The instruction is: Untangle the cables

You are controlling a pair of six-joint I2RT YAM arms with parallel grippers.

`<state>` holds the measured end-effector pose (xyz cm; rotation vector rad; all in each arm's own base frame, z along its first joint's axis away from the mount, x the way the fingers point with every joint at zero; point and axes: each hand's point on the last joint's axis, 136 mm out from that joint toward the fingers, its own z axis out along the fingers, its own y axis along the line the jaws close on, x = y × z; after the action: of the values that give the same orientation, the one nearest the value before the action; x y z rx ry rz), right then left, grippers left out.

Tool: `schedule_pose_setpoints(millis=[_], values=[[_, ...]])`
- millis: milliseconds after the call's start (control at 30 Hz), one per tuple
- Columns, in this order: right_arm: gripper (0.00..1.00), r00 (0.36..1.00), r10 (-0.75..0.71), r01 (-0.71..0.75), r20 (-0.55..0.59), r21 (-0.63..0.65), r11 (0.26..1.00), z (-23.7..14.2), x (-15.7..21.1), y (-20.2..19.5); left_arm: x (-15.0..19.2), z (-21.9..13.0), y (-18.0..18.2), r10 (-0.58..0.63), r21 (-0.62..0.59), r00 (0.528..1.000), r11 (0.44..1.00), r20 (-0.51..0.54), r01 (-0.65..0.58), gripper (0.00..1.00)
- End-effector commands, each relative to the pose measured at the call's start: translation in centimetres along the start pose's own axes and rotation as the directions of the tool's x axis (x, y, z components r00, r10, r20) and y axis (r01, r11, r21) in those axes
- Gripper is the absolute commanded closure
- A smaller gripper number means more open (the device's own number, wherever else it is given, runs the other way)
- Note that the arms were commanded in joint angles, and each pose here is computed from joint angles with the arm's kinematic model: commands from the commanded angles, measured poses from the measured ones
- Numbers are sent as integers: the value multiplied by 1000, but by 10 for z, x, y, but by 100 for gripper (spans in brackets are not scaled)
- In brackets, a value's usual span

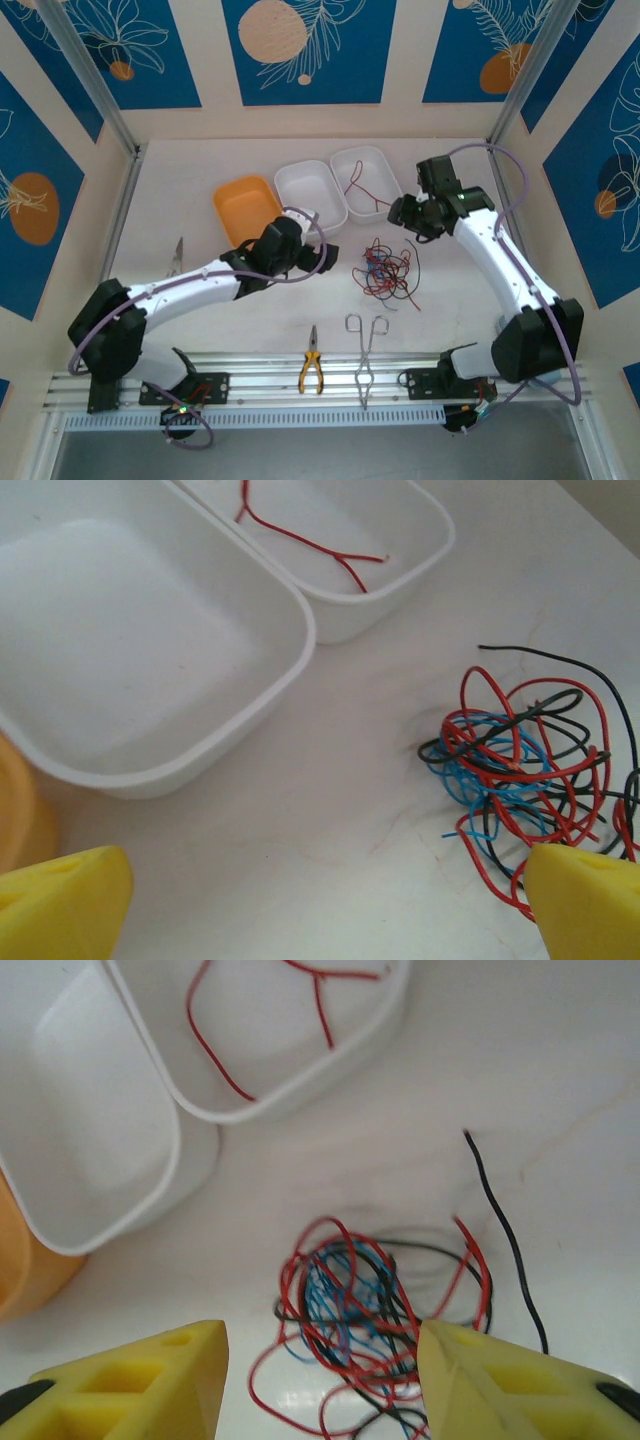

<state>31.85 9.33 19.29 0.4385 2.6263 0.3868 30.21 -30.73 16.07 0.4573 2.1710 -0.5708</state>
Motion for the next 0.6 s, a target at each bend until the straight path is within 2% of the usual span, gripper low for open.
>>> schedule_pose_setpoints(millis=[0,233,400,567], values=[[48,996,85,-85,-18,18,996,-5,20,-18,-10,10,-22,-31,113,999,993,-9,32,0],[58,983,167,-168,-69,0,986,7,53,-41,2,31,-44,-42,218,996,974,-85,59,0],[65,966,231,-226,-120,52,973,21,69,-62,7,34,-43,-42,216,995,974,-95,62,0],[68,960,246,-245,-133,22,969,32,68,-64,8,33,-40,-38,203,996,978,-85,55,0]])
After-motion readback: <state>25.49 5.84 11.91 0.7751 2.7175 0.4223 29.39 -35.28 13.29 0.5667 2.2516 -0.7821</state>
